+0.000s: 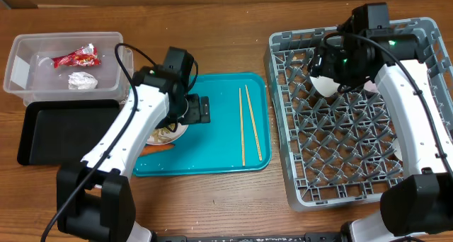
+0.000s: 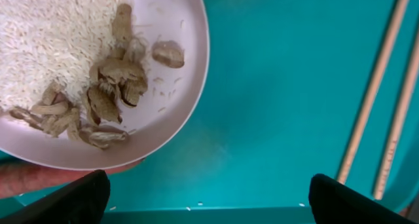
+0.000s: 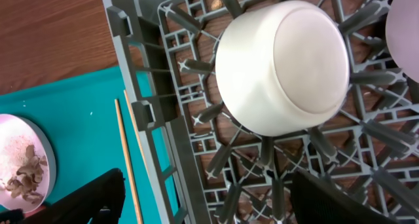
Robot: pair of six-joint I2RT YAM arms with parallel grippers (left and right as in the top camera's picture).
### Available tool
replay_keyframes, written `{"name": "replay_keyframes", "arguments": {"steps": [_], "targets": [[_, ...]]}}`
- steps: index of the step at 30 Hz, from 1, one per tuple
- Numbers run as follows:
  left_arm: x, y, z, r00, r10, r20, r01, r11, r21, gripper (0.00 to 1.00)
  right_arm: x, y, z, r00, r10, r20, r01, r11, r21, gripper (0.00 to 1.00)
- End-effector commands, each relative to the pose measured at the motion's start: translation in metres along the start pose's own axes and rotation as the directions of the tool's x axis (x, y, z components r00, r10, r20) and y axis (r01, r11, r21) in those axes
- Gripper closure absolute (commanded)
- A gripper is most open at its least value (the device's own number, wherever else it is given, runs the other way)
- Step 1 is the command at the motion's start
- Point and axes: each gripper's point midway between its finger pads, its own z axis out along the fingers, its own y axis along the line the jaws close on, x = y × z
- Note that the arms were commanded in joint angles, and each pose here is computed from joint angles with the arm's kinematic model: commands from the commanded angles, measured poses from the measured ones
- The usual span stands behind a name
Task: Sort waste into correct bins and load items into the dishwasher
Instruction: 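Grasp the plate of rice and peanut shells with the left gripper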
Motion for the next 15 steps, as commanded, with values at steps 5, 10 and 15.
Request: {"name": "replay_keyframes", "arguments": {"steps": [5, 10, 15], "targets": [[0.004, -0.003, 0.027, 1.0, -0.011, 0.01, 0.011, 0.999, 0.042, 0.11, -0.003, 0.003, -0.014, 0.999, -0.007, 0.038, 0.007, 1.0, -0.008, 0.17], [0.003, -0.007, 0.041, 0.999, -0.005, 0.041, 0.002, 0.998, 0.067, 0.18, -0.003, 0.003, -0.014, 0.999, -0.011, 0.038, 0.011, 1.0, -0.008, 0.16], [0.002, -0.006, 0.049, 0.998, -0.001, 0.057, -0.004, 0.997, 0.071, 0.2, -0.003, 0.003, -0.014, 0.999, -0.01, 0.038, 0.011, 1.0, -0.008, 0.16]]}}
